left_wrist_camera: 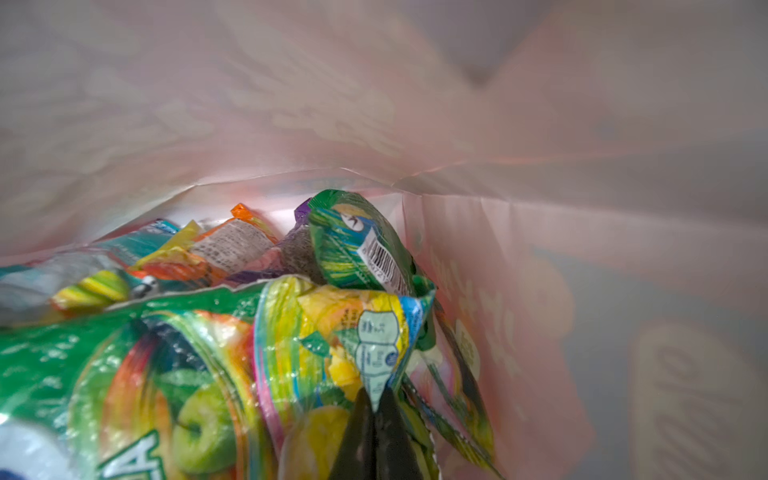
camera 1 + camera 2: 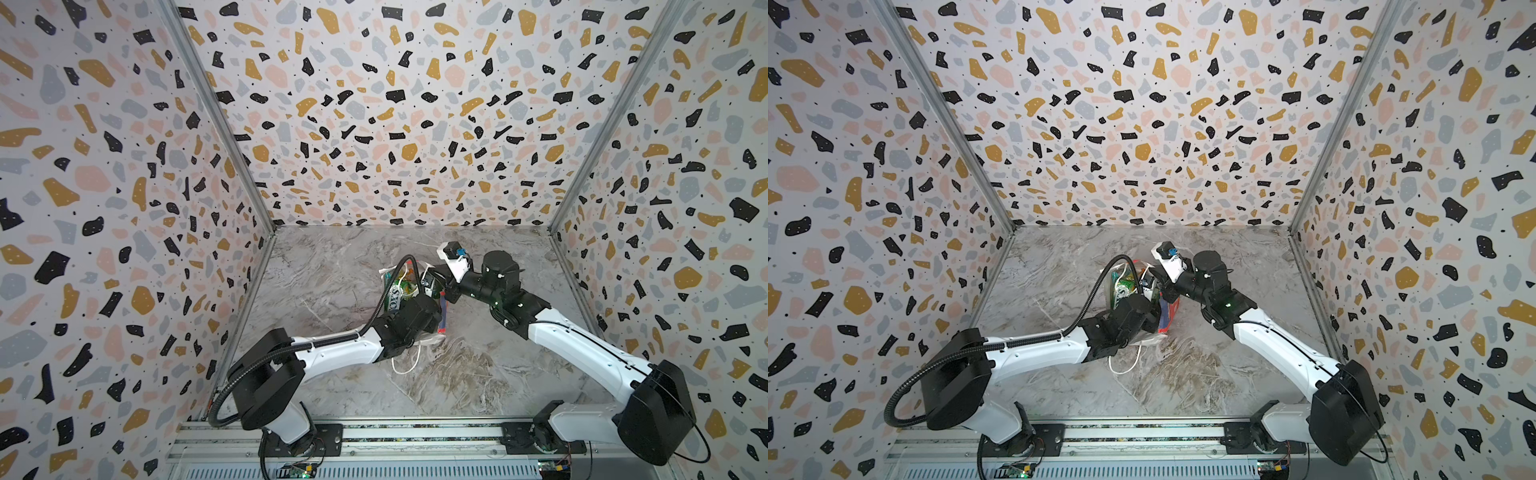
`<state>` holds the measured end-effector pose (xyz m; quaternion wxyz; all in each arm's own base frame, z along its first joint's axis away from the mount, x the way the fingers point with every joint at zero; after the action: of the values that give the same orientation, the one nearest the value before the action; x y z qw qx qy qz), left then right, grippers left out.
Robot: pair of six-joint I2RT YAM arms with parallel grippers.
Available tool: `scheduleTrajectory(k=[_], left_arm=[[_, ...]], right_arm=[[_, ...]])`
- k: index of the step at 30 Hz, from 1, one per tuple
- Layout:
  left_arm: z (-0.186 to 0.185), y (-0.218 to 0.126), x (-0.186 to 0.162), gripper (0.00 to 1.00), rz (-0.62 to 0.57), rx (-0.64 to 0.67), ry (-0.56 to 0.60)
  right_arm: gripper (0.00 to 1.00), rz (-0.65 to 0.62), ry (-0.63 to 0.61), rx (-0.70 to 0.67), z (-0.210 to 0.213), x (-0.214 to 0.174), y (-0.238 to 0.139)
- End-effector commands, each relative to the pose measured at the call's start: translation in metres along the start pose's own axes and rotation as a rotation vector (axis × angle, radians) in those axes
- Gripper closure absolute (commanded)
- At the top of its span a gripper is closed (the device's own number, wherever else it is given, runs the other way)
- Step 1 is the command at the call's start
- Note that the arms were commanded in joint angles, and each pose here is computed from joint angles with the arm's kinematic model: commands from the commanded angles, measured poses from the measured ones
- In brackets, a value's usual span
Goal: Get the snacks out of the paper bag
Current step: 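Close the left gripper on a snack pack and lift it upward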
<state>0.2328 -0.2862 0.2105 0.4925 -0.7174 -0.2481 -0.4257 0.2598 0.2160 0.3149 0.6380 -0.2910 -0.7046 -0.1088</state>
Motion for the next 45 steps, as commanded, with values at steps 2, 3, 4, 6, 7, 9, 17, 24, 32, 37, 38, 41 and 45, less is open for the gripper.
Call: scheduleTrajectory(k=[2, 3, 4, 6, 7, 9, 17, 24, 32, 37, 38, 41, 45], left_arm=[[0.009, -0.021, 0.021, 1.0, -0.085, 0.03, 0.018], [0.009, -0.024, 0.023, 1.0, -0.092, 0.025, 0.02], [0.01, -0.028, 0.024, 1.0, -0.099, 0.017, 0.023], [0.01, -0.034, 0.028, 1.0, -0.106, -0.004, 0.033], [0.011, -0.037, 0.029, 1.0, -0.107, -0.008, 0.034], [0.011, -0.044, 0.031, 1.0, -0.108, -0.041, 0.049], [0.026, -0.085, 0.042, 1.0, -0.186, -0.084, 0.105], [0.039, -0.12, 0.053, 1.0, -0.264, -0.155, 0.154], [0.059, -0.155, 0.067, 1.0, -0.378, -0.217, 0.164], [0.062, -0.181, 0.087, 1.0, -0.475, -0.27, 0.166], [0.063, -0.185, 0.092, 1.0, -0.492, -0.278, 0.163], [0.065, -0.198, 0.105, 1.0, -0.545, -0.281, 0.147], [0.07, -0.214, 0.121, 1.0, -0.602, -0.258, 0.129]], right_arm=[[1.0, -0.127, -0.033, -0.023, -0.001, 0.027, -0.015], [1.0, -0.126, -0.034, -0.023, -0.001, 0.027, -0.016], [1.0, -0.124, -0.032, -0.024, -0.001, 0.026, -0.015], [1.0, -0.128, -0.033, -0.027, -0.002, 0.028, -0.016], [1.0, -0.128, -0.032, -0.029, -0.003, 0.028, -0.016], [1.0, -0.126, -0.031, -0.029, -0.003, 0.027, -0.016], [1.0, -0.121, -0.023, -0.045, -0.006, 0.023, -0.017], [1.0, -0.125, 0.002, -0.064, -0.012, 0.024, -0.018], [1.0, -0.136, 0.04, -0.103, -0.02, 0.026, -0.024], [1.0, -0.131, 0.049, -0.116, -0.022, 0.025, -0.023], [1.0, -0.132, 0.05, -0.12, -0.023, 0.025, -0.023], [1.0, -0.127, 0.056, -0.127, -0.025, 0.024, -0.023], [1.0, -0.127, 0.059, -0.129, -0.025, 0.024, -0.024]])
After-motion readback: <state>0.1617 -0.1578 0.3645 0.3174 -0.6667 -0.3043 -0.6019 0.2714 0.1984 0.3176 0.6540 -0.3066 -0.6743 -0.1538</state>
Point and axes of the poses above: each gripper's point midway between its finger pads, its own y axis out along the fingers, its own z axis along the line the jaws close on, x = y × z, the point moved 10 cm from there along -y, back along the fingers, and after that the axes turned 6 degrees about -y, right-handed, at the moved point
